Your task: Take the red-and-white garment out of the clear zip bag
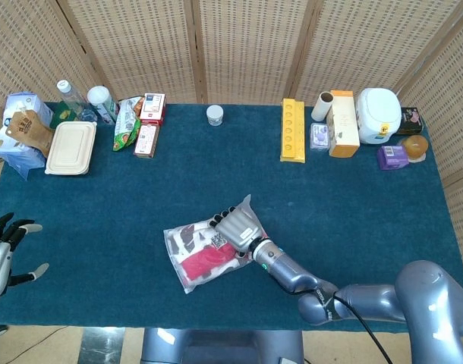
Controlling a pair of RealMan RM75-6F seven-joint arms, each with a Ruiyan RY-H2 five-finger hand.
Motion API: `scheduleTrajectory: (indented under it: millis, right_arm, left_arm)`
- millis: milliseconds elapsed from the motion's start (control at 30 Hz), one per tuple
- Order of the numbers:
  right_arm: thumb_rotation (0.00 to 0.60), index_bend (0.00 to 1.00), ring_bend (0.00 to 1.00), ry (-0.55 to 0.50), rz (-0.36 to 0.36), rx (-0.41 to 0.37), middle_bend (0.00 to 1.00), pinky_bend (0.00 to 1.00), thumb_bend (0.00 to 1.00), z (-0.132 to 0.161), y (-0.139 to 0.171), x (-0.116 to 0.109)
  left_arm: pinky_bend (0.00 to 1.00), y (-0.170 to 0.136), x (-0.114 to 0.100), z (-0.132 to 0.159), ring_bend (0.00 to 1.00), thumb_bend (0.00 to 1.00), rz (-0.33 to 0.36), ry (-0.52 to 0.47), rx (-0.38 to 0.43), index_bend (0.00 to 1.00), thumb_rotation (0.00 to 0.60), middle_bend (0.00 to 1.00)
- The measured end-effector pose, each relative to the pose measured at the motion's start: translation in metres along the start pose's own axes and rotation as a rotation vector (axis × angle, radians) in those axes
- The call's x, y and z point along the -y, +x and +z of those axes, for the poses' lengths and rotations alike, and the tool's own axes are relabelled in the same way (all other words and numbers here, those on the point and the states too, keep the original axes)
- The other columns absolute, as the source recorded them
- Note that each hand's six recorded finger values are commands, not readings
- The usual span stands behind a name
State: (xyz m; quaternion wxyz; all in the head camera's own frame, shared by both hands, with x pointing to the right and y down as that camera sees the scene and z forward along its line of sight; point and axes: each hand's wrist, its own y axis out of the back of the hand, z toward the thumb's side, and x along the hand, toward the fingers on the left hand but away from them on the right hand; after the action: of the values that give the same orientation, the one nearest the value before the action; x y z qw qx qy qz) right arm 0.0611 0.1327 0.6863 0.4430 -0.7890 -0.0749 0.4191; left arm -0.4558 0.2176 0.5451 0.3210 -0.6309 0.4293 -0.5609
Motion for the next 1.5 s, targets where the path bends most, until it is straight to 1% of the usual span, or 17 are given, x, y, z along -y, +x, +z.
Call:
scheduleTrajectory:
  millis: [100, 267, 333, 467, 533, 600, 633, 733, 800, 833, 900, 1000, 1067, 1167, 1267, 1367, 1500]
  right_arm:
    - [0.6, 0.93, 1.0, -0.07, -0.052, -0.009, 0.99, 1.0, 0.11, -0.006, 0.006, -0.003]
    - [0.6, 0.96, 1.0, -0.183, -0.121, -0.034, 1.0, 1.0, 0.12, -0.022, 0.021, -0.003]
    - [0.6, 0.96, 1.0, -0.214, -0.135, -0.035, 1.0, 1.0, 0.12, -0.029, 0.028, -0.003]
    - [0.6, 0.96, 1.0, -0.292, -0.167, -0.022, 1.0, 1.0, 0.12, -0.047, 0.044, -0.007]
    - [0.6, 0.96, 1.0, -0.323, -0.176, -0.02, 1.0, 1.0, 0.12, -0.053, 0.051, -0.009]
    - [0.6, 0.96, 1.0, -0.361, -0.179, -0.021, 1.0, 1.0, 0.12, -0.058, 0.058, -0.011]
    - [0.6, 0.96, 1.0, -0.379, -0.179, -0.024, 1.0, 1.0, 0.12, -0.06, 0.06, -0.011]
    - [0.6, 0.96, 1.0, -0.454, -0.175, -0.042, 1.0, 1.0, 0.12, -0.06, 0.068, -0.013]
    - [0.6, 0.96, 1.0, -0.501, -0.171, -0.07, 1.0, 1.0, 0.12, -0.058, 0.074, -0.016]
    - [0.6, 0.96, 1.0, -0.519, -0.169, -0.085, 1.0, 1.0, 0.12, -0.057, 0.076, -0.017]
    - [0.6, 0.96, 1.0, -0.548, -0.165, -0.12, 1.0, 1.0, 0.12, -0.054, 0.082, -0.02]
    - [0.6, 0.96, 1.0, -0.579, -0.162, -0.157, 1.0, 1.0, 0.12, -0.049, 0.089, -0.022]
    - [0.6, 0.96, 1.0, -0.6, -0.163, -0.176, 1.0, 1.0, 0.12, -0.047, 0.093, -0.023]
    - [0.6, 0.96, 1.0, -0.624, -0.165, -0.197, 1.0, 1.0, 0.12, -0.044, 0.098, -0.023]
    - [0.6, 0.96, 1.0, -0.635, -0.163, -0.209, 1.0, 1.0, 0.12, -0.043, 0.101, -0.022]
    - [0.6, 0.96, 1.0, -0.639, -0.158, -0.215, 1.0, 1.0, 0.12, -0.042, 0.101, -0.021]
    - [0.6, 0.96, 1.0, -0.637, -0.154, -0.217, 1.0, 1.0, 0.12, -0.041, 0.101, -0.02]
  left_arm:
    - [0.08, 0.004, 0.003, 0.01, 0.07, 0.13, -0.016, 0.001, 0.031, 0.28, 0.6, 0.24]
    - [0.08, 0.008, 0.001, 0.023, 0.07, 0.13, -0.015, 0.007, 0.068, 0.28, 0.6, 0.24]
    - [0.08, 0.01, 0.001, 0.026, 0.07, 0.13, -0.014, 0.012, 0.079, 0.28, 0.6, 0.24]
    - [0.08, 0.017, 0.0, 0.041, 0.1, 0.13, -0.022, 0.039, 0.14, 0.29, 0.6, 0.24]
    - [0.13, 0.021, -0.002, 0.047, 0.13, 0.13, -0.024, 0.055, 0.163, 0.29, 0.6, 0.24]
    - [0.25, 0.025, -0.004, 0.055, 0.17, 0.13, -0.022, 0.075, 0.195, 0.29, 0.6, 0.26]
    - [0.27, 0.027, -0.005, 0.058, 0.19, 0.13, -0.02, 0.083, 0.21, 0.3, 0.6, 0.28]
    - [0.32, 0.034, -0.007, 0.075, 0.27, 0.13, -0.015, 0.1, 0.281, 0.34, 0.6, 0.37]
    - [0.43, 0.043, -0.008, 0.093, 0.42, 0.13, -0.014, 0.124, 0.354, 0.37, 0.6, 0.52]
    - [0.48, 0.047, -0.009, 0.102, 0.48, 0.13, -0.012, 0.137, 0.391, 0.39, 0.6, 0.58]
    - [0.64, 0.056, -0.011, 0.122, 0.63, 0.13, -0.007, 0.171, 0.472, 0.41, 0.6, 0.74]
    - [0.78, 0.065, -0.01, 0.148, 0.8, 0.13, 0.003, 0.234, 0.577, 0.43, 0.6, 0.89]
    - [0.83, 0.072, -0.007, 0.166, 0.87, 0.13, -0.004, 0.273, 0.645, 0.43, 0.6, 0.95]
    - [0.88, 0.081, -0.002, 0.19, 0.92, 0.14, -0.02, 0.31, 0.732, 0.43, 0.6, 0.99]
    - [0.9, 0.087, 0.005, 0.211, 0.96, 0.18, -0.037, 0.325, 0.802, 0.43, 0.6, 1.0]
    - [0.91, 0.09, 0.01, 0.225, 0.96, 0.2, -0.043, 0.323, 0.847, 0.43, 0.6, 1.0]
    - [0.91, 0.091, 0.013, 0.236, 0.97, 0.21, -0.047, 0.3, 0.877, 0.43, 0.6, 1.0]
